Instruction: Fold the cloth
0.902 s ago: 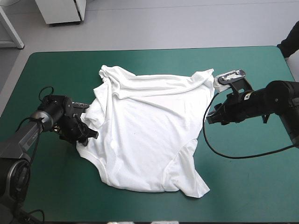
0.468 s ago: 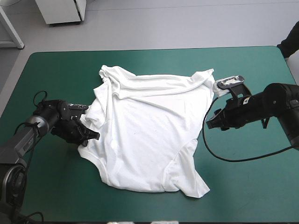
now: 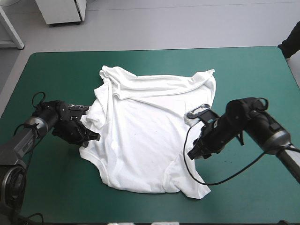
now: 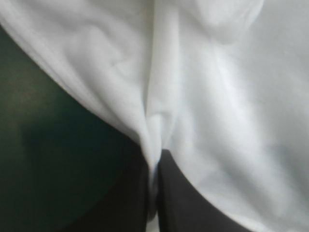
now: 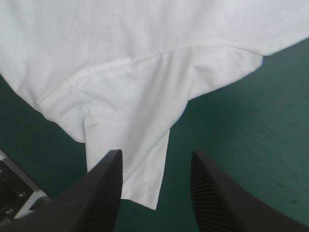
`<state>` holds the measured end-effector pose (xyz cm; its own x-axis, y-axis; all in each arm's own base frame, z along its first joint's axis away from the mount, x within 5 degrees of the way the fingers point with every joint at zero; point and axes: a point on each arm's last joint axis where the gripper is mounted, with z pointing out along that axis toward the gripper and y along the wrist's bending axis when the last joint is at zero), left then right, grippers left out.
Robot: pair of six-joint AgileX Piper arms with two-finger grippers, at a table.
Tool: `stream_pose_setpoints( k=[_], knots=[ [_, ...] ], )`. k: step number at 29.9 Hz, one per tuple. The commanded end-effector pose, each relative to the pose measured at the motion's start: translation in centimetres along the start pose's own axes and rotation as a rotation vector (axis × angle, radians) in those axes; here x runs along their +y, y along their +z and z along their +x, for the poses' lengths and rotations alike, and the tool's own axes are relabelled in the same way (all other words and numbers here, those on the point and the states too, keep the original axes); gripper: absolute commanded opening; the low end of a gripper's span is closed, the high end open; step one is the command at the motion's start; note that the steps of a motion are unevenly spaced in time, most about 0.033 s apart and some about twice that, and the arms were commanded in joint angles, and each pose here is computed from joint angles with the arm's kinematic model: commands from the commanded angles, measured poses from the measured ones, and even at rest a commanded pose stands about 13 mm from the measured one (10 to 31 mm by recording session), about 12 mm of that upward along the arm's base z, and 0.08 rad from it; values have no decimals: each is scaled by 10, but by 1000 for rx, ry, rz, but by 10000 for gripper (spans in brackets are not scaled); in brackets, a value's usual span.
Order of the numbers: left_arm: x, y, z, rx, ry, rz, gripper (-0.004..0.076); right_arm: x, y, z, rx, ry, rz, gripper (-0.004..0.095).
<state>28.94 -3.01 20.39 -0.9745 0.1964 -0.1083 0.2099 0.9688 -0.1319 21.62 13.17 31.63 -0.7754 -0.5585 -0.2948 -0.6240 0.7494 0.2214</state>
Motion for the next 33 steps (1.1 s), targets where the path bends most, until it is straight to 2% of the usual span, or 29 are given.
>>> stream_pose_setpoints(
  k=[1, 4, 12, 15, 19, 25, 28, 32, 33],
  knots=[
    [-7, -3, 4, 7, -12, 45, -9, 17, 12, -12, -9, -107, 31, 424],
    [-8, -8, 3, -14, -9, 42, -9, 23, 34, -18, 54, -159, 55, 424],
    [-8, -13, 3, -34, -4, 37, -9, 13, 60, -25, 140, -189, 177, 424],
    [-8, -13, 3, -36, -4, 36, -9, 13, 68, -24, 152, -179, 158, 424],
    [-8, -14, 2, -40, 3, 31, -9, 17, 83, -16, 179, -152, 70, 424],
    [-8, -15, 2, -45, 4, 29, -9, 15, 100, -1, 235, -130, 47, 417],
    [-8, -15, 1, -45, 4, 29, -9, 15, 106, 2, 236, -121, 29, 338],
    [-9, -16, 1, -53, -3, 40, -9, 19, 109, -2, 174, -153, -24, 33],
    [-10, -18, 2, -61, -7, 50, -9, 20, 109, -4, 154, -154, -30, -15]
  ],
)
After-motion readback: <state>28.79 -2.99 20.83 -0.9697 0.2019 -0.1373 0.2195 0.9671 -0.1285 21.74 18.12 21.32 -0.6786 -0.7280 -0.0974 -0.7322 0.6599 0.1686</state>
